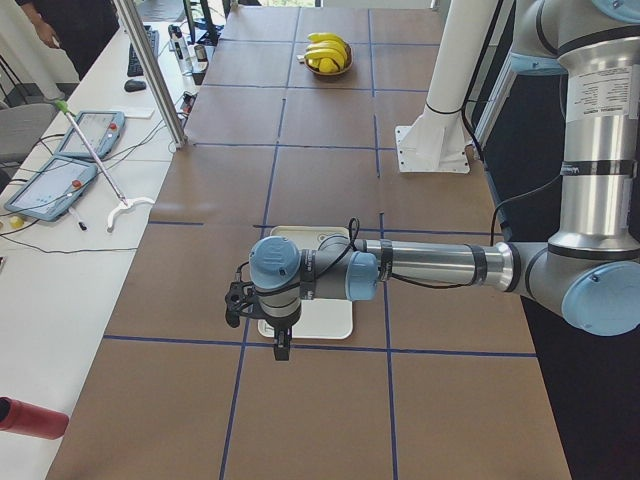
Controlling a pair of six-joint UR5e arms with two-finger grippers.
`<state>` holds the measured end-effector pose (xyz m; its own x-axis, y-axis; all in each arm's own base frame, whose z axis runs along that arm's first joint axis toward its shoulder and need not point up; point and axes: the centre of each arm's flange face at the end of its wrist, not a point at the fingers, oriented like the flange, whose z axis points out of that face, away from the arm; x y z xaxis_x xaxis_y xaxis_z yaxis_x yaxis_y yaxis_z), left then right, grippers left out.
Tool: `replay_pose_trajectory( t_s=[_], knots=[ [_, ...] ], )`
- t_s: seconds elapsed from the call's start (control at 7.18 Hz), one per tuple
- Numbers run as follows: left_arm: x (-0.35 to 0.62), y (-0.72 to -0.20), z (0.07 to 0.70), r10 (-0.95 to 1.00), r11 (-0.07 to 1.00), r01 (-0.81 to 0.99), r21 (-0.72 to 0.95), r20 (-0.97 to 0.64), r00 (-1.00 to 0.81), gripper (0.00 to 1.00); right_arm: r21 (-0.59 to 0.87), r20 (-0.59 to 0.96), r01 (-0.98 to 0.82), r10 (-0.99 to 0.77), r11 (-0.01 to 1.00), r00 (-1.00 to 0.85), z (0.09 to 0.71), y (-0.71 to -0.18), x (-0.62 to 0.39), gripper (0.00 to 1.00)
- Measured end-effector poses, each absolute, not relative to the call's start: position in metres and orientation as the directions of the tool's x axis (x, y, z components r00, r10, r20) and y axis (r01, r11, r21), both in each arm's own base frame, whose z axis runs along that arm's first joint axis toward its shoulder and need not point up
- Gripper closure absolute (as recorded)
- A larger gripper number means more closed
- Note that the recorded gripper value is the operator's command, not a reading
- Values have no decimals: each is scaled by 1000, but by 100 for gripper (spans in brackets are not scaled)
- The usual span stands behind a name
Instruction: Transfer all bananas from basket to plate
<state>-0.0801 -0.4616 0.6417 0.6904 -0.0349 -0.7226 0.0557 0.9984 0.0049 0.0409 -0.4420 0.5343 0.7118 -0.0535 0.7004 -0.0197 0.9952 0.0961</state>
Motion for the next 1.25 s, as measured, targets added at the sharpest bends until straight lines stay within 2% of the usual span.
replay_pose_trajectory(
  t_s=[0.42,0.98,1.25],
  knots=[
    [-80,-461,643,-37,998,56,2,-723,690,0,147,682,-32,-78,989,727,531,-414,-2,2],
    [-80,-461,642,-36,998,56,3,-723,690,0,122,695,-48,-51,991,717,540,-386,-72,1],
    [-80,-461,642,-36,998,56,3,-723,690,0,103,669,-11,-61,995,741,558,-382,-90,11]
  ],
)
